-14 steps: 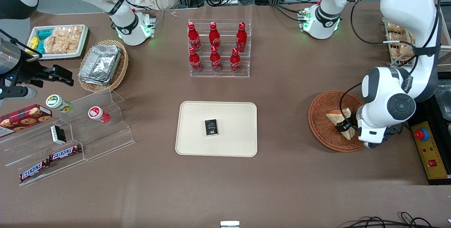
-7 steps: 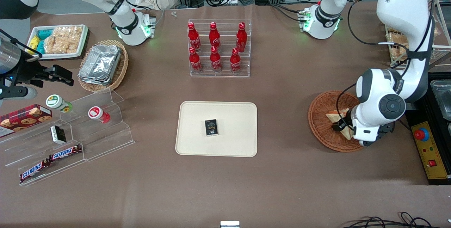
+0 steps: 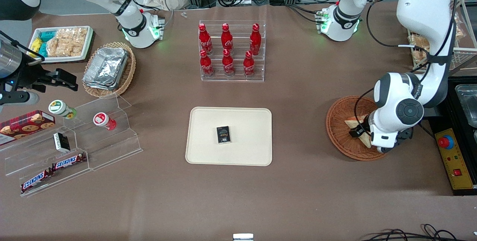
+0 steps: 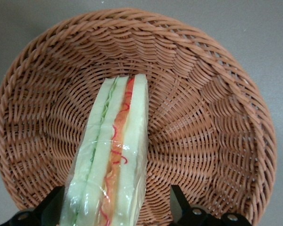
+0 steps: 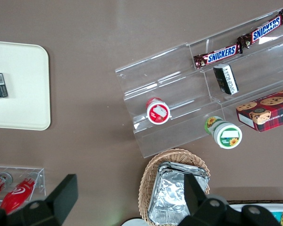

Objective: Place sandwich from basket to tray
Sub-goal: 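Lower the left gripper and close it on the wrapped sandwich, then lift the sandwich and carry it with the left gripper over the cream tray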

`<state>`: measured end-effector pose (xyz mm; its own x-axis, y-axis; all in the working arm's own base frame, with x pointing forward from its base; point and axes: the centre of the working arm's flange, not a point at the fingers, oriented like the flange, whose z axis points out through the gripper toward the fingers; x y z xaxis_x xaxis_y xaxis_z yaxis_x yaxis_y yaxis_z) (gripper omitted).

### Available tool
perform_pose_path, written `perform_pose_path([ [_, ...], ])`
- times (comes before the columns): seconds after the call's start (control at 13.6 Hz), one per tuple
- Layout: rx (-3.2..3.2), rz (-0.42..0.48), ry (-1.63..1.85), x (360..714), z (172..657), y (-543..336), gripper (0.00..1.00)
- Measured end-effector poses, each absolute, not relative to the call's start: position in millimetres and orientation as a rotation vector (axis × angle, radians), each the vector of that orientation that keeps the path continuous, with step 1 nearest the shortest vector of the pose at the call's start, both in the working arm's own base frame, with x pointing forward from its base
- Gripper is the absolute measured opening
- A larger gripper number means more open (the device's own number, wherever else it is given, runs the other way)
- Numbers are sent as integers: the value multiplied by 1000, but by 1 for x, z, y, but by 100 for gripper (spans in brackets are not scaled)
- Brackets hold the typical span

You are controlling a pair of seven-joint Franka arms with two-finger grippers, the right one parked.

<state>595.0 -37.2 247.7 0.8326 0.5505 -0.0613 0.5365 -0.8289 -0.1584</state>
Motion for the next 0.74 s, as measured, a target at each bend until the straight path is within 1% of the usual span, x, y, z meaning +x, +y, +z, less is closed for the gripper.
perform_pose_path([
  [0.07,-2881,151,-856,596,243,-37,96],
  [0.15,-2883,145,-857,596,238,-37,95],
  [0.29,-2885,145,-858,597,230,-37,74],
  [0.44,-2881,144,-871,597,229,-35,50],
  [0.52,-2872,135,-904,599,230,-35,43],
  [0.59,-2862,119,-943,602,233,-35,38],
  [0.74,-2856,85,-987,610,243,-37,35],
])
